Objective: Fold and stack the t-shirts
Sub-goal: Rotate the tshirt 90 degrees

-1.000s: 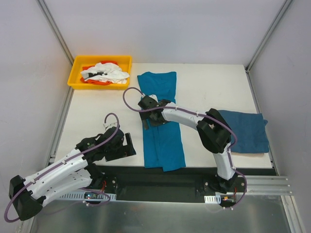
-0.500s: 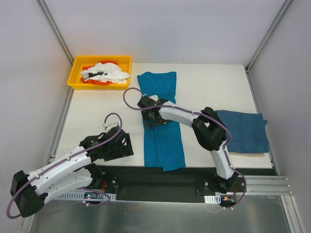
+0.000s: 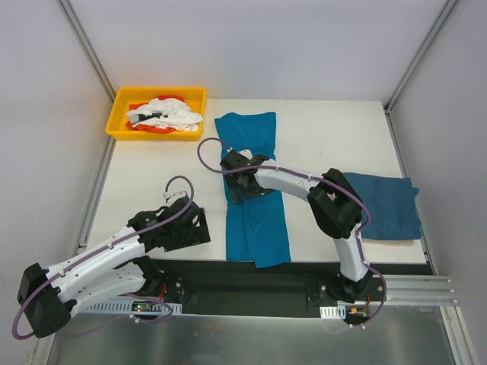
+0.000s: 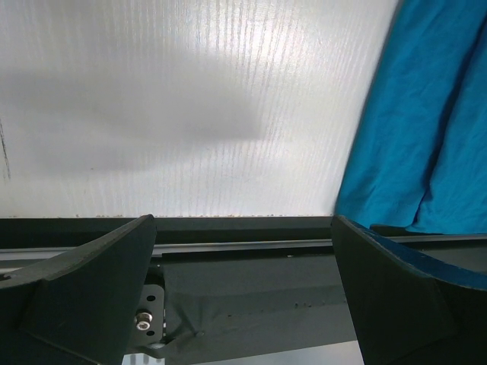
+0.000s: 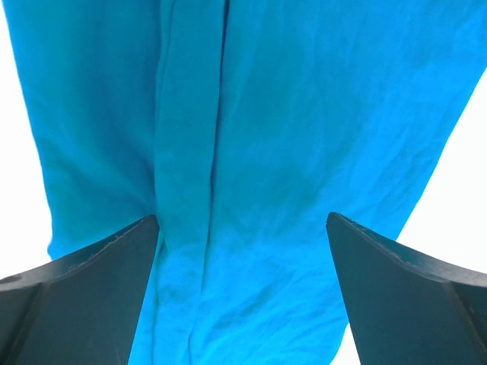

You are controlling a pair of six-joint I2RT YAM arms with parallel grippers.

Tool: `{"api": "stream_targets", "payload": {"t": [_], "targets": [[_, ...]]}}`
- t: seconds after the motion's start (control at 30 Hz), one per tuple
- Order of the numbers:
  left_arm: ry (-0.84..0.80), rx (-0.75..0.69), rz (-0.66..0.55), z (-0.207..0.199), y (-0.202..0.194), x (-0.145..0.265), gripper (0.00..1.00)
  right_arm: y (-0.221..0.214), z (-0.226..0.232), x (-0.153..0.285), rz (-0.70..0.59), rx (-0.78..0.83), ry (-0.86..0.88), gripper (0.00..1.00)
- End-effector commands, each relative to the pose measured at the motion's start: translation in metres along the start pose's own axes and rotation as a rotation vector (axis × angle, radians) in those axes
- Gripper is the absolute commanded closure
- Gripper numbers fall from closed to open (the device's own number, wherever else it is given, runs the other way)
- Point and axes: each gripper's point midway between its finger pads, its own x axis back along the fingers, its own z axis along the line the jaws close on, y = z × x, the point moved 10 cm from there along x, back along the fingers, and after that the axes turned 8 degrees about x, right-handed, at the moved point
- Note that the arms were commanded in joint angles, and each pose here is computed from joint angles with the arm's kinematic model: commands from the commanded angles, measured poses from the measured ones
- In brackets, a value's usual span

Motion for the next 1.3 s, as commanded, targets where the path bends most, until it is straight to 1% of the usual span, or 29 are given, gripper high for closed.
{"api": "stream_targets", "payload": {"t": [0.0, 0.4, 0.8, 1.27], "targets": [[-0.013, -0.008, -0.024, -0.008, 0.007, 0.002, 0.01, 0.003, -0.007, 0.027, -0.05, -0.005, 0.076, 0.03], [-0.007, -0.021, -0.023, -0.012, 0.009, 0.0, 0.01, -0.01, -0.019, 0.014, 0.002, -0.009, 0.006, 0.03], [-0.005, -0.03, -0.019, -0.013, 0.009, -0.002, 0.01, -0.017, -0.039, 0.036, -0.038, -0.041, -0.035, 0.03], [0.001, -0.033, -0.021, -0.012, 0.009, -0.003, 0.01, -0.02, -0.062, 0.032, 0.001, -0.088, -0.067, 0.03]]}}
